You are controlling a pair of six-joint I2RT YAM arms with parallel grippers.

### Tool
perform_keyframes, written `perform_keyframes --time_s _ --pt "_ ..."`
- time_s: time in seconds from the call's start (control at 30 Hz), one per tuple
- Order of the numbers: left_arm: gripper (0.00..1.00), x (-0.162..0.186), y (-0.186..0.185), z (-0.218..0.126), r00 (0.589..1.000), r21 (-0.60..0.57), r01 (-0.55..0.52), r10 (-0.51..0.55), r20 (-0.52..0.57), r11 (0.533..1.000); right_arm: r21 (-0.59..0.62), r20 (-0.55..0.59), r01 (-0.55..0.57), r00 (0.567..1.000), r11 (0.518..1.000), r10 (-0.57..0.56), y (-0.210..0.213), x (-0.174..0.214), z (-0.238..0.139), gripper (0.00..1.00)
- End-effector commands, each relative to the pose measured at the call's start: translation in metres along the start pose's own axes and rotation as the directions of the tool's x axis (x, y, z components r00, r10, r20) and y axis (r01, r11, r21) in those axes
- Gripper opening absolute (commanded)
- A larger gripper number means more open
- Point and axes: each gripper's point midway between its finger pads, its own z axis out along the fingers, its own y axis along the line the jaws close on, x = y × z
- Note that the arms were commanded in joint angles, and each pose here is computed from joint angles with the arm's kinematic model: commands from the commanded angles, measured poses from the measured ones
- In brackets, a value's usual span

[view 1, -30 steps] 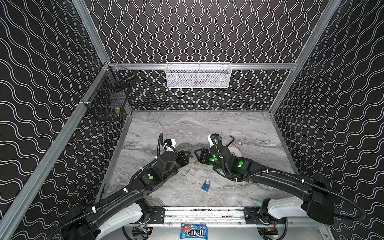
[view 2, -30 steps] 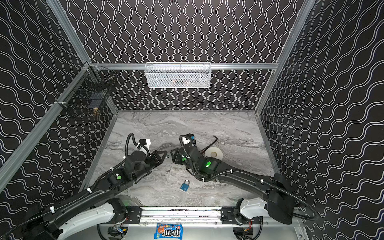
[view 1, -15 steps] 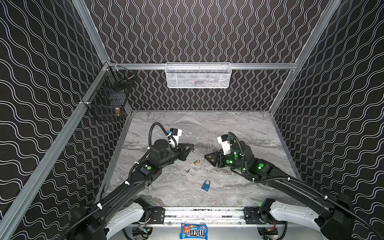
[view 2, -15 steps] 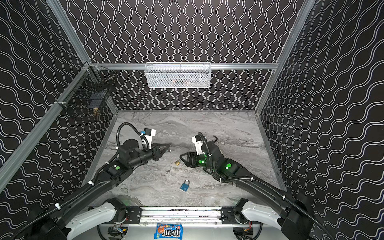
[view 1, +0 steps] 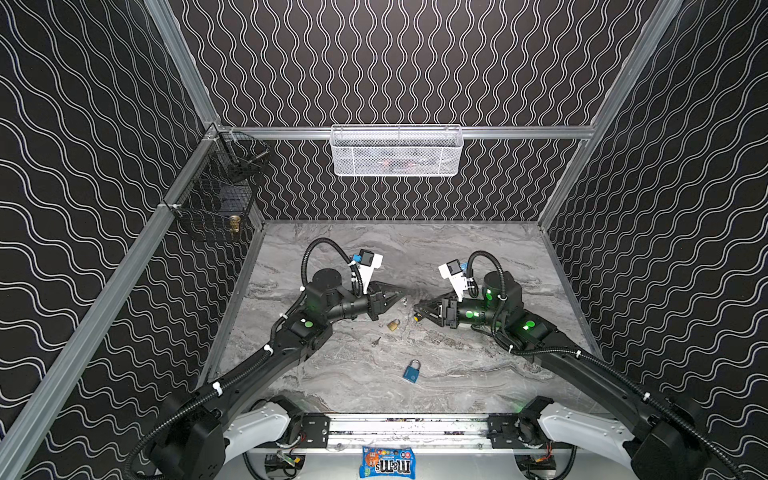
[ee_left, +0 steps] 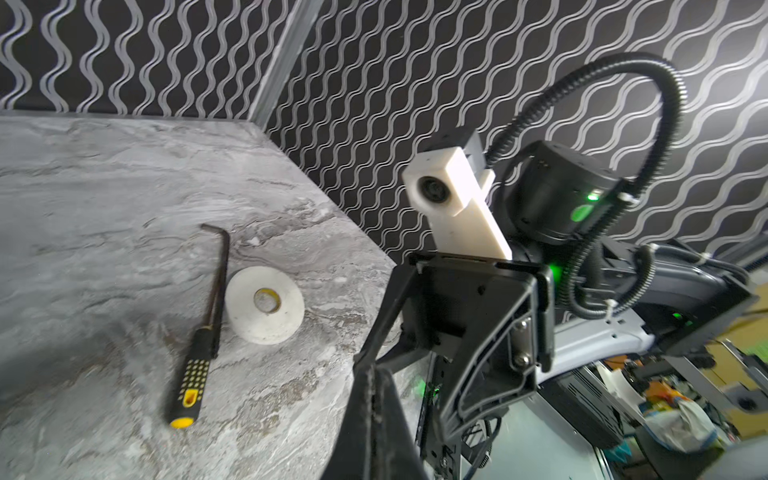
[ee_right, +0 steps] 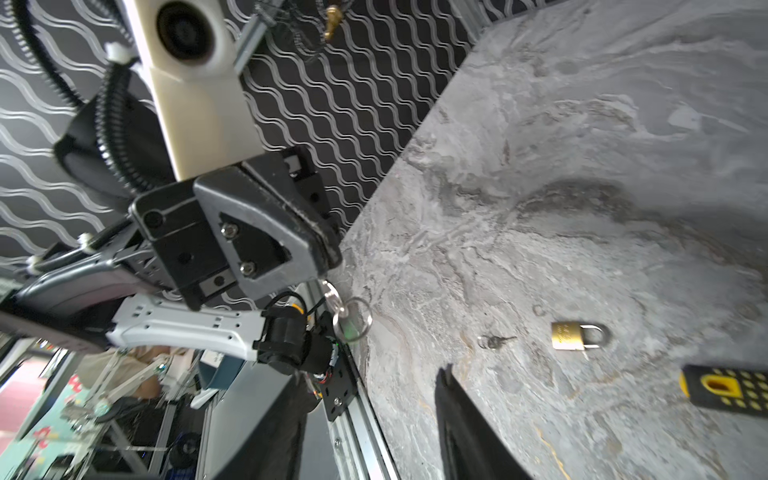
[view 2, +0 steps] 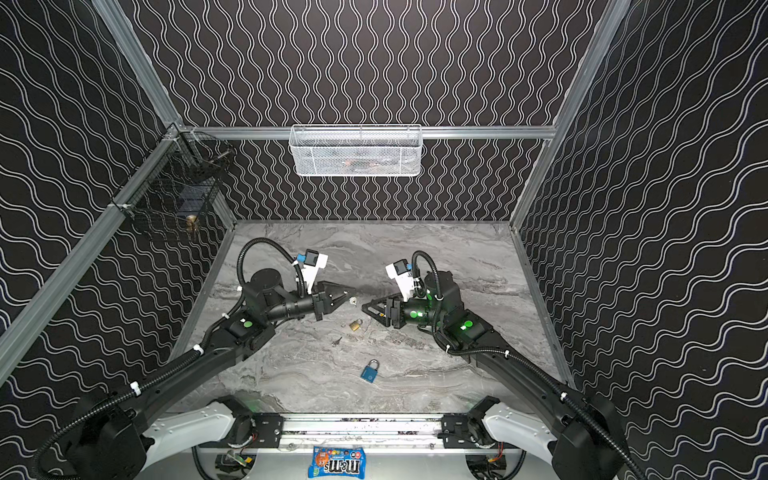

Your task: Unlock with the key

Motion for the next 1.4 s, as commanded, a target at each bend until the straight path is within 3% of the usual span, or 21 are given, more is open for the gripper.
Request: perform_keyframes --time_s 0.0,0.27,1.37 --pt "0.0 -0.009 -0.014 0.0 0.998 0.06 -0.064 0.063 0.013 0.996 -0.087 0.026 0.084 0.996 0.993 -0.083 0.017 -0.011 0.001 0.5" --pt "0.0 -0.011 -0.019 0.003 0.999 0.1 -0.054 0.054 0.001 0.994 -0.164 0.019 0.089 0.996 0.983 -0.087 0.024 -0.017 0.01 0.46" --pt "0.0 -0.011 -0.026 0.005 0.998 0.133 -0.062 0.066 -0.026 0.989 -0.224 0.034 0.078 0.997 0.972 -0.072 0.023 -0.017 0.018 0.01"
